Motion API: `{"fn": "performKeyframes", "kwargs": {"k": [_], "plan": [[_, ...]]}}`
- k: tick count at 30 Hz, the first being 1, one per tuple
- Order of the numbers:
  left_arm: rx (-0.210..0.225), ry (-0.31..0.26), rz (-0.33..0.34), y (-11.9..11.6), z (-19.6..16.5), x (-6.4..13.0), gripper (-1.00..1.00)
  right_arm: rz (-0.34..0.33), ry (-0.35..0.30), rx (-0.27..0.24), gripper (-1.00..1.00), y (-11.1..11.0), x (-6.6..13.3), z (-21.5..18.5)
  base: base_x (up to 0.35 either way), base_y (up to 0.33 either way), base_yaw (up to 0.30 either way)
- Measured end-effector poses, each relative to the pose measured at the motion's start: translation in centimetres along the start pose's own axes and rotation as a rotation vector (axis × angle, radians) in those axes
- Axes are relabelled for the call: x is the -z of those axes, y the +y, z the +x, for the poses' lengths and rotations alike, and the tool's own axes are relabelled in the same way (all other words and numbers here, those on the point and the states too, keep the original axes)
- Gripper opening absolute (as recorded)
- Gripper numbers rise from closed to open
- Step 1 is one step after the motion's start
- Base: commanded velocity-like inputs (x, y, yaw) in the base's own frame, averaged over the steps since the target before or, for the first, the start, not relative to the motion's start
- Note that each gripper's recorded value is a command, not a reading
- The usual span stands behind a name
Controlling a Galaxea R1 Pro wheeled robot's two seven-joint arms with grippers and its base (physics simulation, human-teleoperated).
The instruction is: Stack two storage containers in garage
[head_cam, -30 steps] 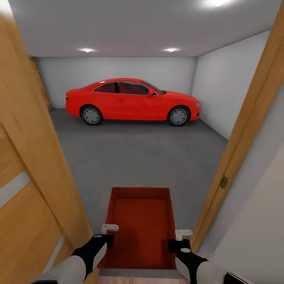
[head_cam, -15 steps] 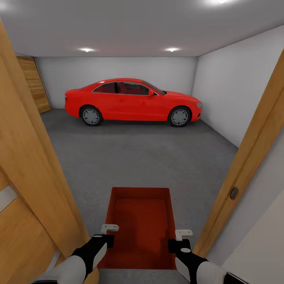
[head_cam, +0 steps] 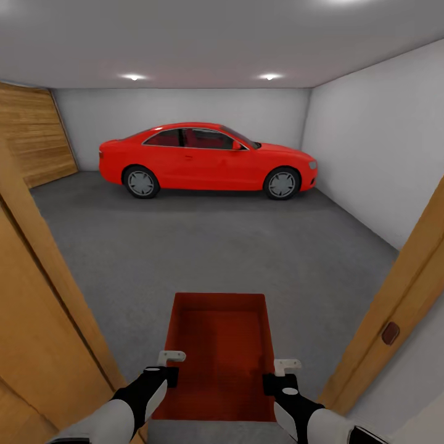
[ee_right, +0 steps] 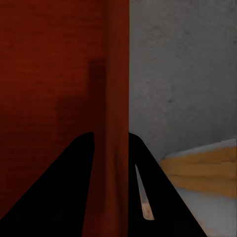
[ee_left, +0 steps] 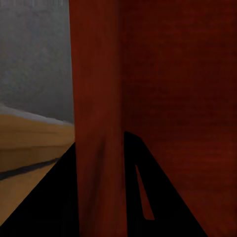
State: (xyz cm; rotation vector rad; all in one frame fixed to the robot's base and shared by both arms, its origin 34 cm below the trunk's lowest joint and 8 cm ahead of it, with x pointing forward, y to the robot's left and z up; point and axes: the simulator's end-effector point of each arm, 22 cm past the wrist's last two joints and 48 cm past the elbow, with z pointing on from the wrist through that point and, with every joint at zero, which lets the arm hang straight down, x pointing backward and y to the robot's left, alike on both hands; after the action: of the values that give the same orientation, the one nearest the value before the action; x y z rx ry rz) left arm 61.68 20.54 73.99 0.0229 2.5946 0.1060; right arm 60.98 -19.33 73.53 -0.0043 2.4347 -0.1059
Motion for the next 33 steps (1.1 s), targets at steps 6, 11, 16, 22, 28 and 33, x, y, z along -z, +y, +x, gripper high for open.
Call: {"fn": "performKeyframes", "kwargs": {"k": [6,11,16,22,28,33], "plan": [[0.000,0.000,0.000,0.00,0.00,0.00,-1.00,0.000,0.000,0.000,-1.00,0.00,0.00,0.00,0.321,0.000,0.000],[0.000,0.000,0.000,0.00,0.00,0.00,-1.00,0.000,0.000,0.000,-1.00,0.00,0.00,0.00,0.321,0.000,0.000],[0.000,0.000,0.000,0.00,0.01,0.00,-1.00,0.000,0.000,0.000,-1.00,0.00,0.00,0.00,0.322,0.000,0.000],[0.000,0.000,0.000,0.00,0.00,0.00,-1.00,0.000,0.000,0.000,-1.00,0.00,0.00,0.00,0.322,0.000,0.000],[0.000,0.000,0.000,0.00,0.00,0.00,-1.00,0.000,0.000,0.000,-1.00,0.00,0.00,0.00,0.321,0.000,0.000],[0.000,0.000,0.000,0.00,0.01,0.00,-1.00,0.000,0.000,0.000,-1.00,0.00,0.00,0.00,0.321,0.000,0.000]]}}
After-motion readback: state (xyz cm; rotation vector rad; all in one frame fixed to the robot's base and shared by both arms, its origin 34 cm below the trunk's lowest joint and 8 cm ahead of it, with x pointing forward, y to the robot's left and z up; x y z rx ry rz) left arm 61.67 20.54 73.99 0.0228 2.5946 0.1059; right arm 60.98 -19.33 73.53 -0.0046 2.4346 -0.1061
